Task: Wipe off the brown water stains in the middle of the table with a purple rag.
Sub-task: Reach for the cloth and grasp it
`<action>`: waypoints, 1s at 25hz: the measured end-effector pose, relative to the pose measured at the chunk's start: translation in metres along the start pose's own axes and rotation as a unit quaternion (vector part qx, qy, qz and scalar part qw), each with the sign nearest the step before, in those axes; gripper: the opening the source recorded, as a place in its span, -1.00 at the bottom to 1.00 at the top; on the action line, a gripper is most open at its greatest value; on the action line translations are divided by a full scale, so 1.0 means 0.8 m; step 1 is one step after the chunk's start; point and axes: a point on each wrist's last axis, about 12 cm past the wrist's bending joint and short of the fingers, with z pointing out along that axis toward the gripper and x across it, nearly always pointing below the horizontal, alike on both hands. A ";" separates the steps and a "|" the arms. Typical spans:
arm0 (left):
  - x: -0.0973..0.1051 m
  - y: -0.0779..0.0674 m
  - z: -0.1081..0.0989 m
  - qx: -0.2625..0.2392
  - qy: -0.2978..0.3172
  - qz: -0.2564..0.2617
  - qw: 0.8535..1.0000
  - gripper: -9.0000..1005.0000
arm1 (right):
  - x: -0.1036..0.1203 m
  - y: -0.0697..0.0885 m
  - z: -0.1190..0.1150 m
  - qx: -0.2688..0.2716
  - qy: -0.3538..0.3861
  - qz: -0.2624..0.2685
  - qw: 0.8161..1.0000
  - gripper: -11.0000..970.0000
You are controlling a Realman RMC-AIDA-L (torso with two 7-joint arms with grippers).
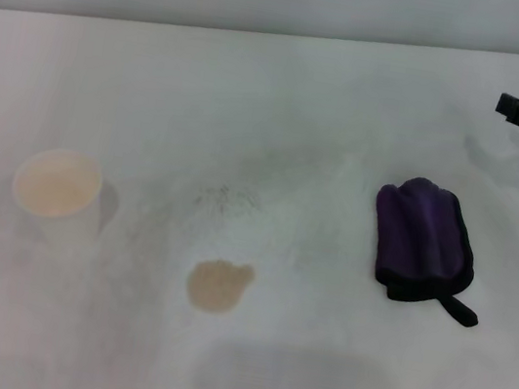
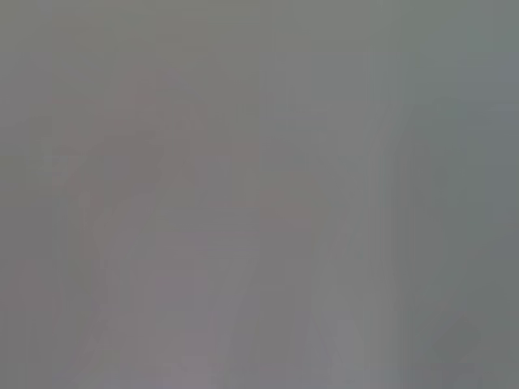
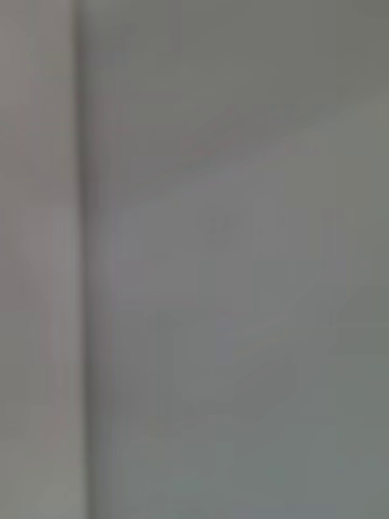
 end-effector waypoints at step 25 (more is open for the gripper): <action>0.002 0.005 0.028 0.016 0.017 0.023 0.999 0.78 | -0.097 0.147 0.030 0.053 0.334 -0.149 0.929 0.75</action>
